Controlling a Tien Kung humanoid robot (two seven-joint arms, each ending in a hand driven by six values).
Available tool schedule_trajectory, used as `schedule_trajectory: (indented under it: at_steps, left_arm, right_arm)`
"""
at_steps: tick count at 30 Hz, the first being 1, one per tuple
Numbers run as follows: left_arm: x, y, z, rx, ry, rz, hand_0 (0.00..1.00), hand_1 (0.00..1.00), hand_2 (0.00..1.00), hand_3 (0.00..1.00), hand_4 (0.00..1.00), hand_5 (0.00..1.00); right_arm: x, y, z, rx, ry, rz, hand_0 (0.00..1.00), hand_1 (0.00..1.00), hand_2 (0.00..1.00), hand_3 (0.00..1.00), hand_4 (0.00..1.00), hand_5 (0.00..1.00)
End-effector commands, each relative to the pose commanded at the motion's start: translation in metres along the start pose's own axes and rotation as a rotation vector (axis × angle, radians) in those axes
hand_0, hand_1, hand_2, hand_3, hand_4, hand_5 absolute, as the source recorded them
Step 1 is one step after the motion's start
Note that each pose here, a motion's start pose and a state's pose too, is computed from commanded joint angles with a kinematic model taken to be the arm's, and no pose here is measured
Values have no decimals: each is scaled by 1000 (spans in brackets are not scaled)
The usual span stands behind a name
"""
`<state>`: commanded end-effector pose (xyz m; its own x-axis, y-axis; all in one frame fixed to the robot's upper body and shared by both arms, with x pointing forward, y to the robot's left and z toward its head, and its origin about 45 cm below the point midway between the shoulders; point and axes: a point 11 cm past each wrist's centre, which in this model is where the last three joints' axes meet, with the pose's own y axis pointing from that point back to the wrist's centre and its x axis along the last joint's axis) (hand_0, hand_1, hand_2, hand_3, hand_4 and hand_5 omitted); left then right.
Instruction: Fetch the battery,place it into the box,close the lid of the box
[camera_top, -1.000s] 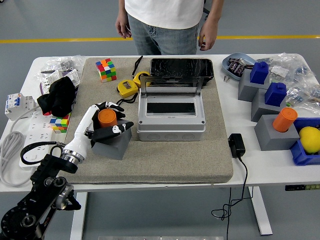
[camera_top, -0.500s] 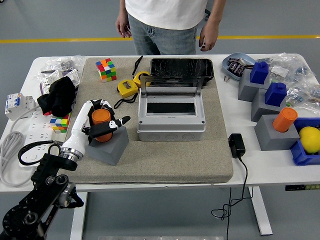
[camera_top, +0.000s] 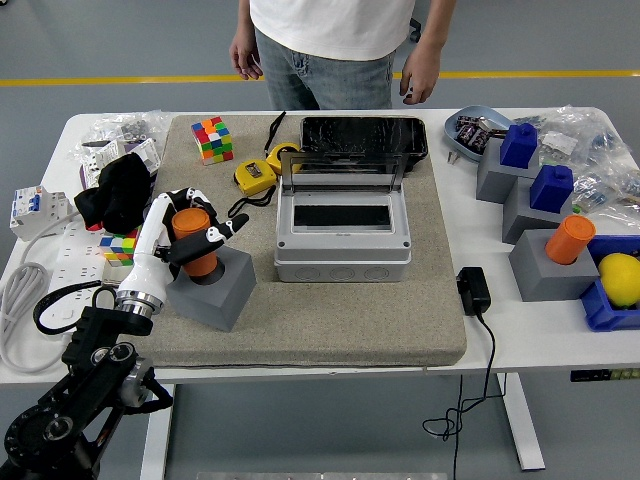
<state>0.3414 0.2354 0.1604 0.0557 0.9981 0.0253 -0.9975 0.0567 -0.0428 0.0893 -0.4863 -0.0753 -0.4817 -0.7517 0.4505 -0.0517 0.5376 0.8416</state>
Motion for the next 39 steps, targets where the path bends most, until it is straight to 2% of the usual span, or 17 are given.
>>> schedule_trajectory:
  at_steps: [4, 5, 6, 9, 11, 12, 17, 19, 23, 25, 28, 33, 39]
  left_arm:
    - [-1, -5, 11, -38, -23, 21, 16, 2, 26, 50, 998, 119]
    - [-1, -8, 17, -61, -35, 35, 16, 2, 26, 50, 998, 119]
    - [-1, -10, 22, -79, -45, 42, 23, 2, 5, 7, 998, 257]
    - [-4, -16, 41, -153, -114, 65, 23, 2, 5, 7, 998, 257]
    - [-11, -21, 56, -210, -180, 53, 23, 2, 5, 7, 998, 257]
    - [-14, -22, 61, -233, -214, 45, 22, 2, 2, 2, 998, 411]
    - [-54, -29, 89, -357, -406, -85, 22, 2, 2, 2, 998, 411]
    - [-67, -29, 95, -399, -480, -123, 21, 2, 2, 2, 998, 439]
    - [-107, -33, 102, -496, -643, -244, 21, 2, 2, 2, 998, 439]
    - [-124, -33, 104, -524, -683, -297, 23, 2, 2, 2, 998, 443]
    - [-151, -33, 101, -555, -728, -390, 23, 2, 2, 2, 998, 443]
    - [-191, -26, 93, -577, -749, -519, 25, 2, 2, 2, 981, 444]
    - [-199, -30, 85, -577, -784, -568, 25, 2, 2, 2, 974, 441]
  right_arm:
    - [0, 0, 0, 1, -2, -1, 935, 915, 870, 834, 998, 998]
    - [-1, 0, -1, 2, -2, -3, 935, 915, 870, 834, 998, 998]
    - [-1, 0, -1, 3, -2, -3, 930, 910, 862, 832, 998, 998]
    - [-1, 0, -2, 5, -3, -5, 930, 910, 862, 832, 998, 998]
    - [-2, 0, -3, 6, -5, -6, 930, 910, 862, 832, 998, 998]
    - [-2, 0, -3, 6, -5, -6, 926, 904, 861, 833, 998, 998]
    - [0, 0, -6, 10, -2, 0, 926, 904, 861, 833, 998, 998]
    - [1, 0, -6, 11, -1, 1, 926, 904, 860, 829, 998, 998]
    - [2, 0, -8, 13, 3, 6, 926, 904, 860, 829, 998, 998]
    - [2, 0, -9, 15, 6, 7, 921, 904, 860, 829, 998, 998]
    - [3, 1, -12, 20, 9, 10, 921, 904, 860, 829, 998, 998]
    - [4, 1, -15, 23, 14, 16, 921, 903, 858, 828, 998, 998]
    - [4, 1, -16, 24, 21, 17, 919, 900, 855, 828, 998, 998]
